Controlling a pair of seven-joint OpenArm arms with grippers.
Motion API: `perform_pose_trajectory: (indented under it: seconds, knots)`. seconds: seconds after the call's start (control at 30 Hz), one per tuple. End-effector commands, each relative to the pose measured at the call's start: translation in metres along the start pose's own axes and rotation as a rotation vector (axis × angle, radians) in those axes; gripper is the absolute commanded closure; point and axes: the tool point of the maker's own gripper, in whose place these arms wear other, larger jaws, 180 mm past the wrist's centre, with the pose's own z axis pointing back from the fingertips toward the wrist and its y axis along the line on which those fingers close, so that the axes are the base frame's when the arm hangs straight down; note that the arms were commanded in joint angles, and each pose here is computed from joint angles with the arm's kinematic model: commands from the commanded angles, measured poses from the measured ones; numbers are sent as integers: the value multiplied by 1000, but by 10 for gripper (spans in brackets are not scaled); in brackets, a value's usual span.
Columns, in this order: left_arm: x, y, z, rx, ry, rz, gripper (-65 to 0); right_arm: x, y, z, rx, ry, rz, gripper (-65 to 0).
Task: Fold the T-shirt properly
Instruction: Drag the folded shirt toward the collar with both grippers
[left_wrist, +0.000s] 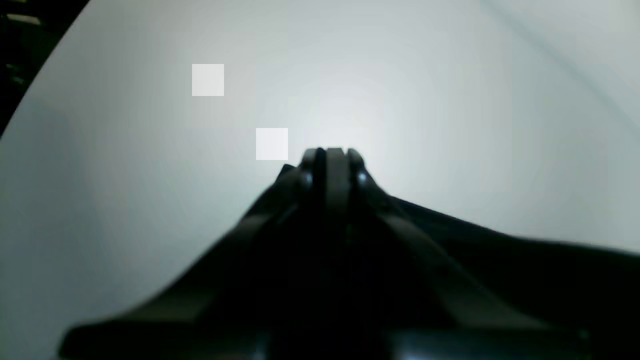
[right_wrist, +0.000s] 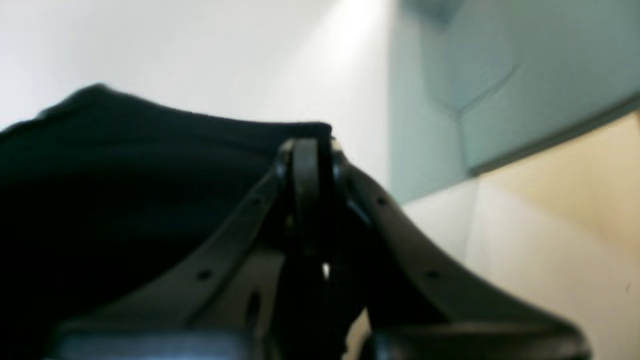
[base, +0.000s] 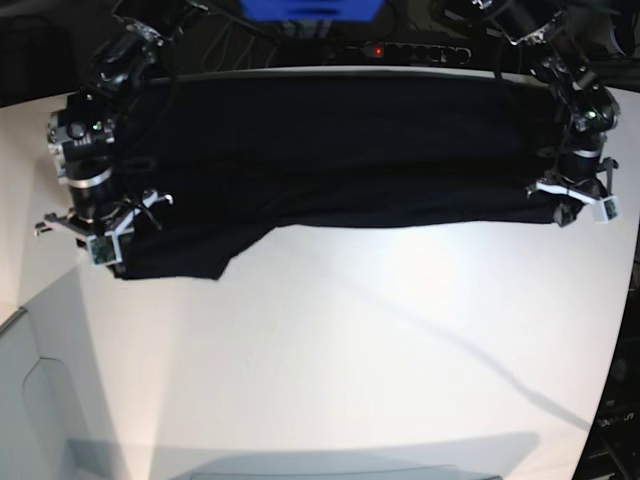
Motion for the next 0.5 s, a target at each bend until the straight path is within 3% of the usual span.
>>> perform_pose_trajectory:
  seconds: [0.0,0.13,0.47]
  knots:
    - [19,1,2,-1,-57,-17,0,2,-1,6,-4,-18,7,0]
    - [13,2,8,2,-46,-31,0,-35,8,21,21,76,16,0]
    - [9,3,14,4,-34,-46,0,-115,-18,70,-78,299,-42,0]
